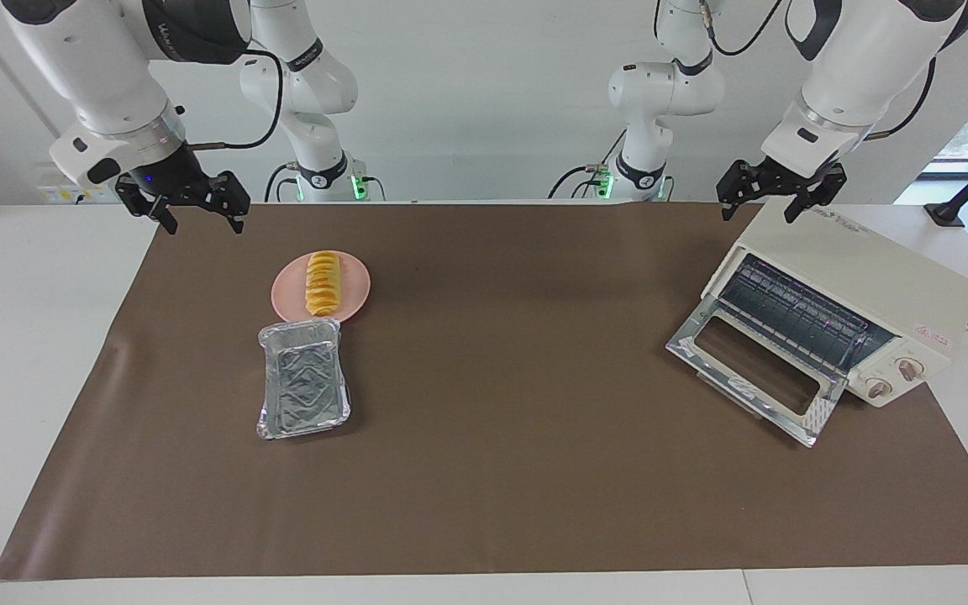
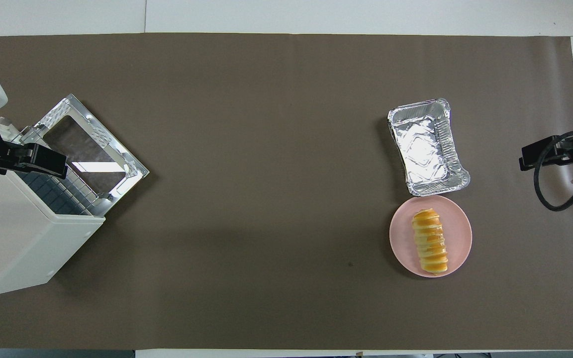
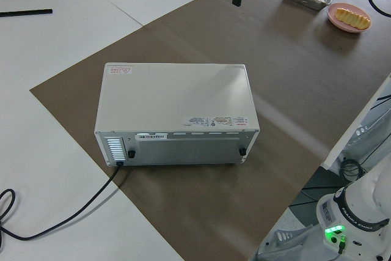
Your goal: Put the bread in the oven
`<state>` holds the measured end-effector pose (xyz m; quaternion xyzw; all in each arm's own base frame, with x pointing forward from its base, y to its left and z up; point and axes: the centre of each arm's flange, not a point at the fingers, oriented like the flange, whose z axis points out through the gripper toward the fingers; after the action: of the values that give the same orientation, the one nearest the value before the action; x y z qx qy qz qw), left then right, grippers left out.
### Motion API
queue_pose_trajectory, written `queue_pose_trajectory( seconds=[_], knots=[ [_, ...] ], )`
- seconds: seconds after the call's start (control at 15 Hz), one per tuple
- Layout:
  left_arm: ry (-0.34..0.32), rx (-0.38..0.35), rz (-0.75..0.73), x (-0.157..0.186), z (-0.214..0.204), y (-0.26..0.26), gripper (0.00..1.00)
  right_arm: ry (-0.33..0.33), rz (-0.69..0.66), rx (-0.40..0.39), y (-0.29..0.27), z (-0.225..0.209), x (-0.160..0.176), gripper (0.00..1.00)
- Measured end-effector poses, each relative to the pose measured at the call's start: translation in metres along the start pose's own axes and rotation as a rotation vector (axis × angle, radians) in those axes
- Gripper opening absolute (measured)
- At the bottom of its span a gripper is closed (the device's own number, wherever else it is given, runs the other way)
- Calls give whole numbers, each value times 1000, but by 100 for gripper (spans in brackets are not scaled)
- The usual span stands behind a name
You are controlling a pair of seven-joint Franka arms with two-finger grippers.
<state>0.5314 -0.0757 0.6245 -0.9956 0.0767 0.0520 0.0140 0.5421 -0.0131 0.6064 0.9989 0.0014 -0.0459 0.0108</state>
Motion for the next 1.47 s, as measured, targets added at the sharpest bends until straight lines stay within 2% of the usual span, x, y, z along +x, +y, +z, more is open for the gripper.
queue_pose_trajectory(
  seconds=[0.8,0.94,1.14,1.47],
  knots=[
    [0,0,0,0,0,0,100,-11,-23,-2,-13,4,-2,100],
    [0,0,0,0,0,0,100,-19,-48,0,-28,21,-7,100],
    [0,0,0,0,0,0,100,9,-93,-6,-58,56,-17,100],
    [0,0,0,0,0,0,100,-16,-38,8,-109,127,-31,100]
  ],
)
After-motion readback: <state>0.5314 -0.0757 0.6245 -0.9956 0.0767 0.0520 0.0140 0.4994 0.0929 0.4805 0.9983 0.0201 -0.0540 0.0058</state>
